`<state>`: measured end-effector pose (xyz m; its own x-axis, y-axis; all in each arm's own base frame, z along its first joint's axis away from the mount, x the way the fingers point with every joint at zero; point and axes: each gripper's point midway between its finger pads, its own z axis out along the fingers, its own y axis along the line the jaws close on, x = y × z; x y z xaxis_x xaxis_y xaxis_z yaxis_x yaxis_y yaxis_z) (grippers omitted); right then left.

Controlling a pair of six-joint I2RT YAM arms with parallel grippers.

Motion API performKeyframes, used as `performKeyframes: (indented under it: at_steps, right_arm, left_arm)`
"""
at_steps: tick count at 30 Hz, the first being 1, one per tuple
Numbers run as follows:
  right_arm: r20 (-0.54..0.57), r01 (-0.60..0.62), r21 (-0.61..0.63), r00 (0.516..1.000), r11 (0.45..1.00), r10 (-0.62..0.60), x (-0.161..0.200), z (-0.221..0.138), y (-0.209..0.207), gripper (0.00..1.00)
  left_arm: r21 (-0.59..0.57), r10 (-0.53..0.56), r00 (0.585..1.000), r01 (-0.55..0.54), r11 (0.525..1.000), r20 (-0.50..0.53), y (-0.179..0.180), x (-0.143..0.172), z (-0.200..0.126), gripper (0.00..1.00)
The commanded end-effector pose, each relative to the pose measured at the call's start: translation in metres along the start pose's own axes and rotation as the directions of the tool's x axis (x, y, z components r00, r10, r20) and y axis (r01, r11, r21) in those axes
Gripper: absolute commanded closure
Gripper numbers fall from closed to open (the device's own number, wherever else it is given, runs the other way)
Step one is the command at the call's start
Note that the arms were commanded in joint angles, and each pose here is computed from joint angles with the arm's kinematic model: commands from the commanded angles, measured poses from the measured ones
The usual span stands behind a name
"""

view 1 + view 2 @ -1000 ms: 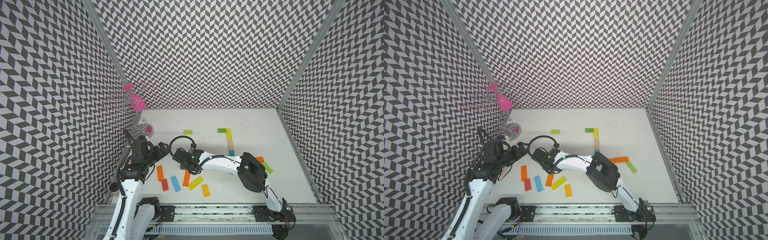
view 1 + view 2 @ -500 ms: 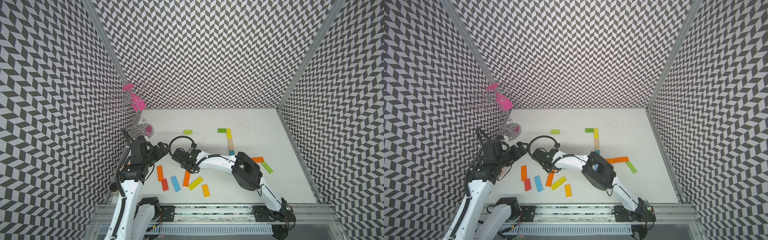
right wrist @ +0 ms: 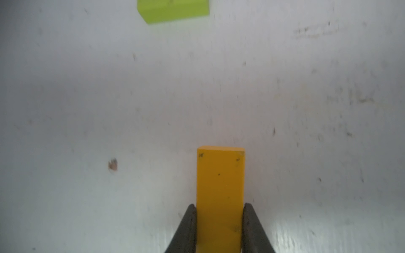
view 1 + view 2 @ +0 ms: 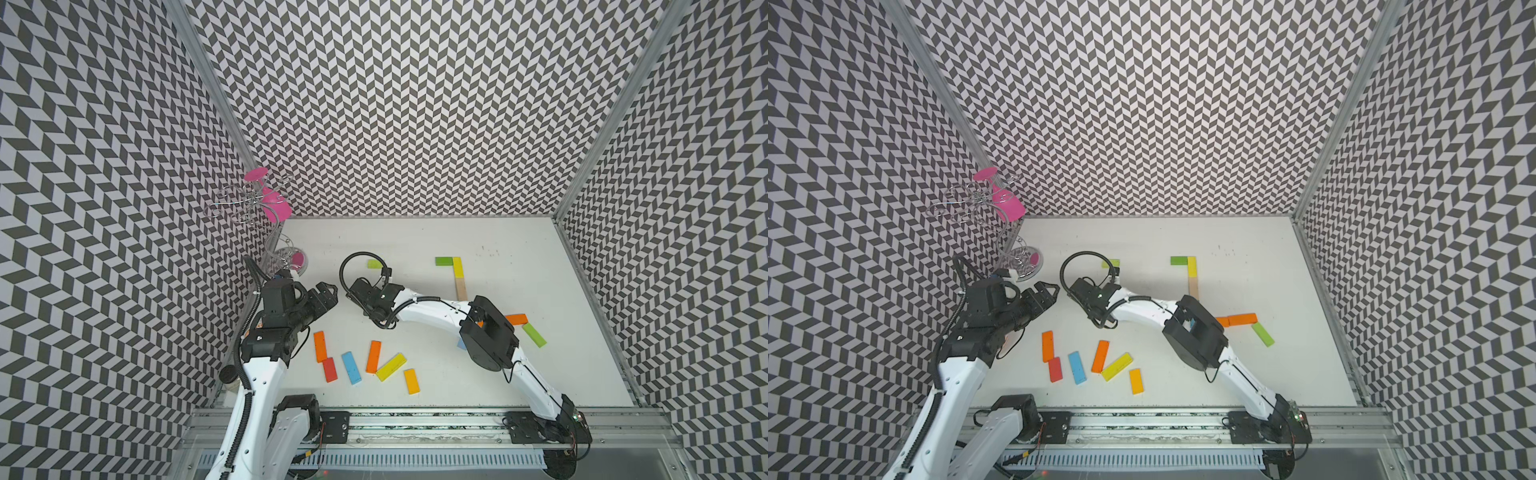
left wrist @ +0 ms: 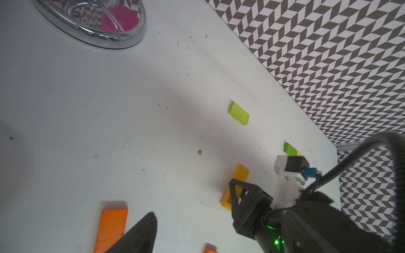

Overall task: Assemble a giraffe with building blocks
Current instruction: Assemble the building block at the center of the board.

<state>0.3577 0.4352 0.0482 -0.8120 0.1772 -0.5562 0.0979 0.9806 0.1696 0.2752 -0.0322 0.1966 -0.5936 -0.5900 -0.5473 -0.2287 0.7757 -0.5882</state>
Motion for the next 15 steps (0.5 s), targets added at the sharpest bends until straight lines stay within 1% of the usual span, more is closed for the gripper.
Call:
performKeyframes:
  at_steps: [1,9,12,15]
  right_arm:
    - [0.069,0.003,-0.015,0.998,1.0,-0.002,-0.032,0.014,0.004,0.86]
    - [0.084,-0.013,-0.049,0.996,0.999,0.018,-0.066,0.022,-0.001,0.86]
    - [0.072,-0.017,-0.058,0.997,0.998,0.022,-0.077,0.031,-0.008,0.87]
    - [0.061,0.009,-0.079,0.998,0.997,-0.004,-0.086,0.042,-0.008,0.87]
  left_arm:
    - [0.012,0.005,1.0,-0.005,1.0,0.006,0.0,-0.001,0.005,0.09]
    - [0.005,-0.004,1.0,0.004,1.0,-0.008,0.004,0.001,0.014,0.09]
    - [0.023,-0.01,1.0,0.01,1.0,-0.018,0.003,0.003,0.019,0.09]
    - [0.045,-0.023,0.999,0.024,0.999,-0.03,0.001,0.007,0.023,0.09]
